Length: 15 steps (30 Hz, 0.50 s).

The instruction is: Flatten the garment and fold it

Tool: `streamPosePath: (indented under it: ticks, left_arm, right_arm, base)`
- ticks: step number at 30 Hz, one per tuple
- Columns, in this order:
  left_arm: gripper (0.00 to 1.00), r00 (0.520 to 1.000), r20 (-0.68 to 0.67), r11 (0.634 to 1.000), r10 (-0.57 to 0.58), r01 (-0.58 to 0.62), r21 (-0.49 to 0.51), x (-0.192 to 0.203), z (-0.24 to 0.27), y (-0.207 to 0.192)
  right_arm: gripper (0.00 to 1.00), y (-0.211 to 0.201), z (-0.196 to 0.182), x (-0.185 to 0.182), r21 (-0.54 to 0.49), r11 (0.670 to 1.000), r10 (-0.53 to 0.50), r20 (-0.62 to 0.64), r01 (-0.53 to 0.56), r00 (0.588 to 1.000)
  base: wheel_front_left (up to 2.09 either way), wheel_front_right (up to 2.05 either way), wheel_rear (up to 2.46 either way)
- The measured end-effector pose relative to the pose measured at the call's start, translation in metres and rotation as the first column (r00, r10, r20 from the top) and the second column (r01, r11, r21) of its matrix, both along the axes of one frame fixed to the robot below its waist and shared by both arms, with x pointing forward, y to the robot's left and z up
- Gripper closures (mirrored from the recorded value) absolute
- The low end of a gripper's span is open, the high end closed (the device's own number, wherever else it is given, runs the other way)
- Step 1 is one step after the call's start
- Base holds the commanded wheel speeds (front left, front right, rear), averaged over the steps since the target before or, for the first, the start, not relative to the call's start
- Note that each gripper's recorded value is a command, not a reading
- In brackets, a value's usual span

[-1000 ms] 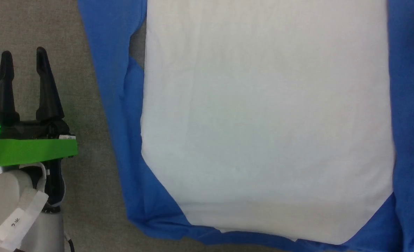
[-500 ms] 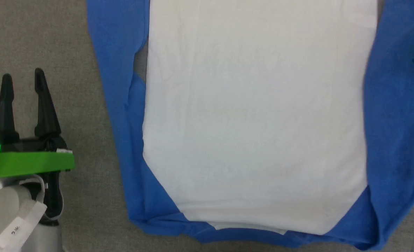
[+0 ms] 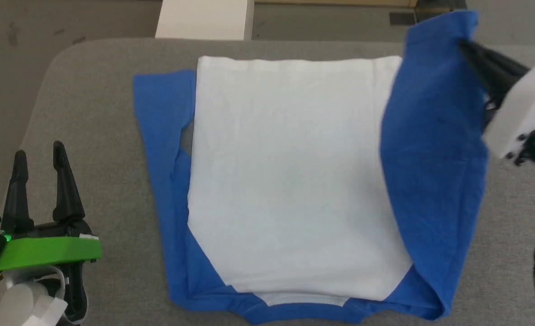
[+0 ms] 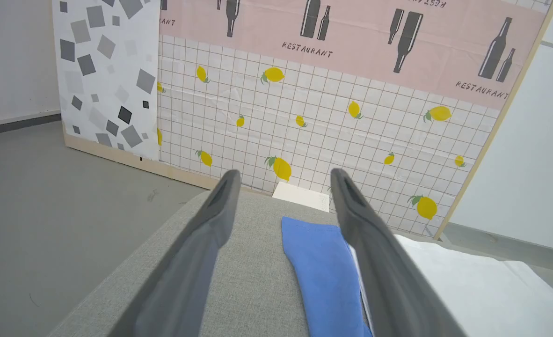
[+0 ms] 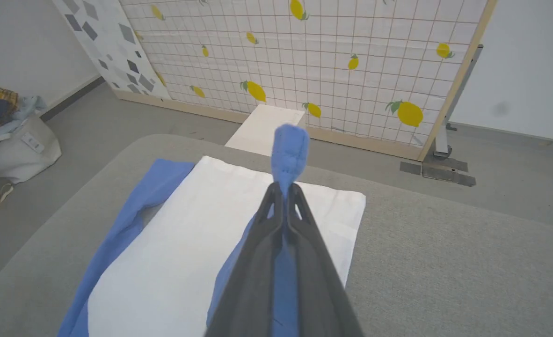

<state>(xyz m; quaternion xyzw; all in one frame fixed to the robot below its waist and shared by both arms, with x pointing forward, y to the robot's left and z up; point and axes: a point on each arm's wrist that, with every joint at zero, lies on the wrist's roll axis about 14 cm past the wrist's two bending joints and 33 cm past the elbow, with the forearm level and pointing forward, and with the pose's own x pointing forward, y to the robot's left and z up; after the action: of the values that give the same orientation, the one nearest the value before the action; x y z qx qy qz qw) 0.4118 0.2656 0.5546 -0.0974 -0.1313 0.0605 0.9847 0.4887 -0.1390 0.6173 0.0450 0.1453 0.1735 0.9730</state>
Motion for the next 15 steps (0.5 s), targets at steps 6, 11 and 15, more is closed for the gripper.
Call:
streamPosePath:
  ticks: [6,11,15]
  left_arm:
    - [0.0,1.0,0.02,1.0,0.023,-0.023,-0.002,-0.017,0.009,0.007]
    - [0.0,0.998,0.011,0.998,0.059,-0.059,0.0,-0.029,0.008,0.018]
    - [0.0,0.997,-0.01,0.997,0.082,-0.082,-0.004,-0.035,0.002,0.026]
  right_arm:
    - [1.0,0.071,-0.005,-0.028,-0.008,0.974,0.224,-0.046,-0.225,0.973]
    - [1.0,0.132,-0.046,-0.05,-0.013,0.908,0.41,-0.184,-0.419,0.893]
    - [1.0,0.17,-0.084,-0.069,0.004,0.844,0.514,-0.291,-0.536,0.807]
  base:
    - [0.0,0.0,0.0]
    - [0.0,0.0,0.0]
    - [0.0,0.0,0.0]
